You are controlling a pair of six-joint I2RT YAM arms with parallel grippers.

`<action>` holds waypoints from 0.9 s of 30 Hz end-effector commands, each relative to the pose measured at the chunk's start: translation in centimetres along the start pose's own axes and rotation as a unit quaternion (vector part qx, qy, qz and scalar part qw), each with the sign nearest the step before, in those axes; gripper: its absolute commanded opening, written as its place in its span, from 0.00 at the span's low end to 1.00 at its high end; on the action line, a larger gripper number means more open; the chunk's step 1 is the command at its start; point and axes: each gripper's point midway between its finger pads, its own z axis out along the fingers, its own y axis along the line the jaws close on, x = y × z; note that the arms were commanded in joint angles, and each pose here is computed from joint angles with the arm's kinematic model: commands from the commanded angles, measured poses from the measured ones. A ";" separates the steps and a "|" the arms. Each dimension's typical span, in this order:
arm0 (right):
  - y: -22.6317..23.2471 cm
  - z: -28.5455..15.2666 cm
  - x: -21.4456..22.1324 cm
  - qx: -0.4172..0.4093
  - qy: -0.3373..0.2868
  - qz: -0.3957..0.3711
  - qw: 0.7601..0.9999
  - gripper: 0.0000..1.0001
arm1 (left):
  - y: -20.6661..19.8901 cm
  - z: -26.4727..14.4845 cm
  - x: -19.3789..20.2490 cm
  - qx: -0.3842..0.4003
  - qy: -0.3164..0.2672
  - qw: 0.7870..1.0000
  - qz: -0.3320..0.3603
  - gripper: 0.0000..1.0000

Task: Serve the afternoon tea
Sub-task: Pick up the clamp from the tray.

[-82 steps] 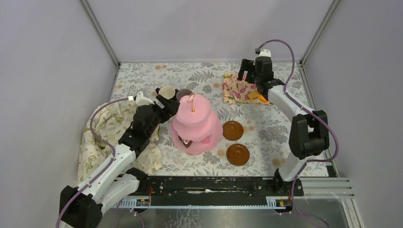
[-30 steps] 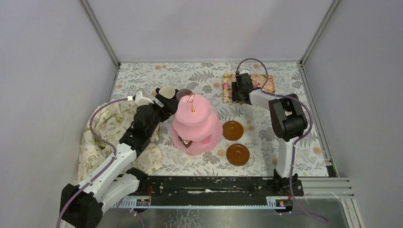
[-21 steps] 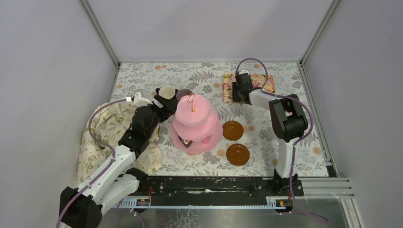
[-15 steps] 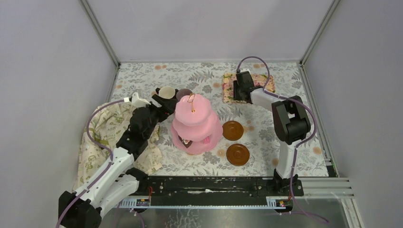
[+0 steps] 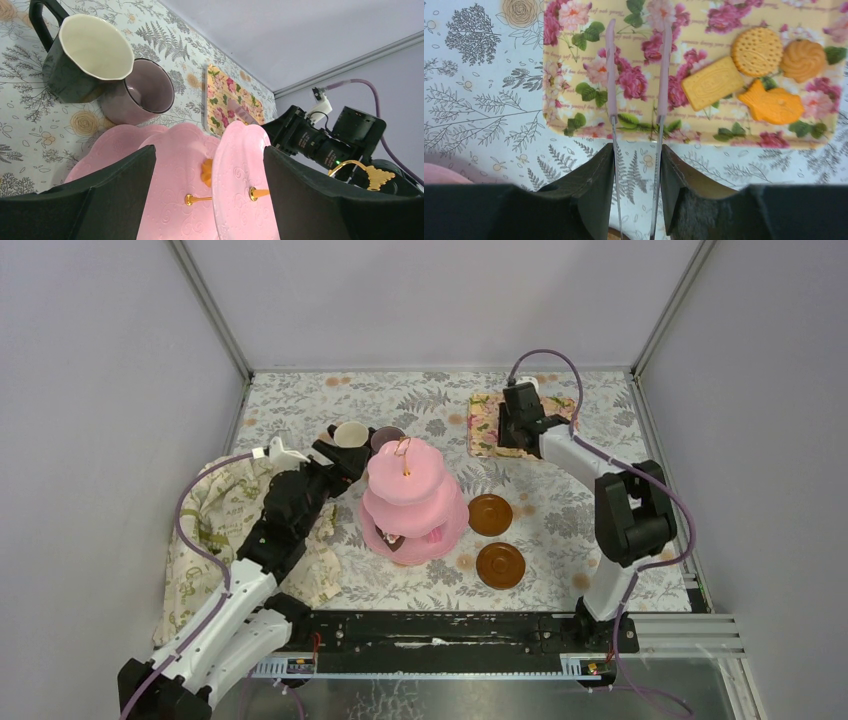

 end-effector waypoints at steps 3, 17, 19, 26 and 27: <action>-1.6 -4.0 -0.2 0.026 -0.015 0.016 0.999 0.42 | -0.3 -0.4 0.0 0.013 -0.001 1.000 -0.012 0.86; -4.7 -7.7 2.6 0.076 0.000 0.030 0.997 0.41 | -0.2 -0.9 0.5 0.022 0.006 1.000 -0.022 0.86; -4.8 -7.7 2.9 0.079 0.003 0.034 0.996 0.41 | 0.0 -0.8 0.8 0.021 0.009 1.000 -0.020 0.86; -4.4 -6.8 3.7 0.080 0.021 0.053 0.995 0.43 | 0.4 -0.8 1.1 0.018 0.012 1.000 -0.020 0.86; -4.4 -6.6 3.8 0.082 0.024 0.056 0.995 0.43 | 0.5 -0.7 1.2 0.017 0.013 1.000 -0.020 0.86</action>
